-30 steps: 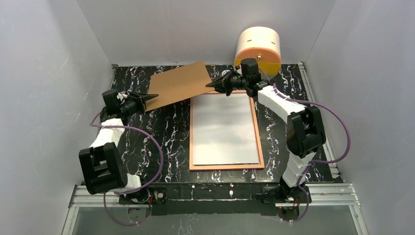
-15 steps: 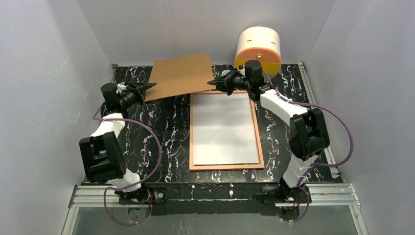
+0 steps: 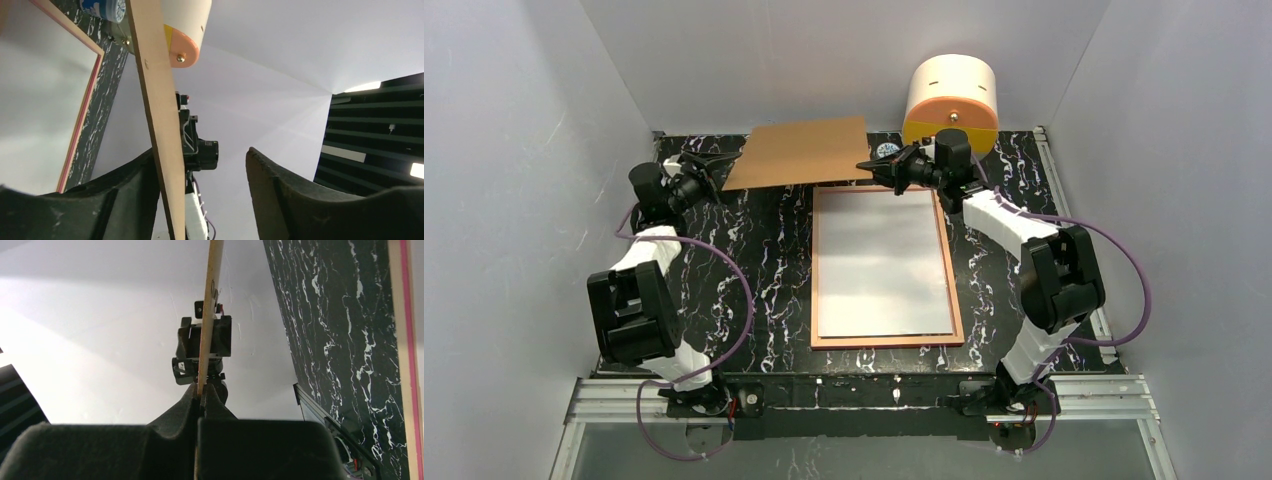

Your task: Put the photo into the frame

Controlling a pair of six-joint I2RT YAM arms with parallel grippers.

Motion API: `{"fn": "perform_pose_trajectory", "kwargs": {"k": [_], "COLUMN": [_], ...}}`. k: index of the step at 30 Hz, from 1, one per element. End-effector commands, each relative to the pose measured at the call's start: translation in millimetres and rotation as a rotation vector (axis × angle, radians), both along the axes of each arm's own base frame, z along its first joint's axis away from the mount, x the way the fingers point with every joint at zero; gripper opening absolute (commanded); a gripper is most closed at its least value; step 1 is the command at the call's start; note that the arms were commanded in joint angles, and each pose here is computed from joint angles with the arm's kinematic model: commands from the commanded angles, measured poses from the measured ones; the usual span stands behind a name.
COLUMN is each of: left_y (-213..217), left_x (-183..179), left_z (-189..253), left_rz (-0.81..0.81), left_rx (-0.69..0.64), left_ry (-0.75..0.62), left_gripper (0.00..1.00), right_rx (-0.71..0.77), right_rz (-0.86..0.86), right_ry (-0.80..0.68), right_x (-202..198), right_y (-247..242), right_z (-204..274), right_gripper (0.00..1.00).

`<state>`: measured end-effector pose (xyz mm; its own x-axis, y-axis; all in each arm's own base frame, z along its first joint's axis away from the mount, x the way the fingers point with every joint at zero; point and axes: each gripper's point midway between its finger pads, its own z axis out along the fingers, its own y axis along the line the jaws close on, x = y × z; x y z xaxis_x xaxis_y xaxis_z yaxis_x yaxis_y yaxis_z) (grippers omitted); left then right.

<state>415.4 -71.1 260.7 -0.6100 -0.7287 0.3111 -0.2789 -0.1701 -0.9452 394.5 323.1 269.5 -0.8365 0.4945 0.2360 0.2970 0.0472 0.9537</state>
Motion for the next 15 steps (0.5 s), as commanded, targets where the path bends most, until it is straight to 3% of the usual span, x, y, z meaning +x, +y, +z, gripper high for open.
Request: {"fn": "perform_pose_trajectory", "kwargs": {"k": [1, 6, 10, 15], "left_y": [1.3, -1.4, -3.2, -19.4], "left_x": [0.4, -4.9, -11.1, -24.2], "left_z": [31.7, 30.6, 24.9, 12.5], "left_rz": [-0.022, -0.039, -0.040, -0.073], "left_rx": [0.016, 0.026, 0.023, 0.017], "left_ry": [-0.121, -0.133, -0.119, -0.090], "left_gripper": [0.62, 0.64, 0.49, 0.43], "right_rx": [0.066, 0.067, 0.076, 0.086], "right_rz": [-0.014, 0.097, 0.159, 0.240], "right_ry": [-0.155, -0.208, -0.263, -0.349], "right_x": [7.2, 5.5, 1.2, -5.5], "right_y": [-16.4, -12.5, -13.2, -12.4], "right_z": [42.8, 44.2, 48.8, 55.7], "right_gripper": [0.01, 0.01, 0.01, 0.01]}}
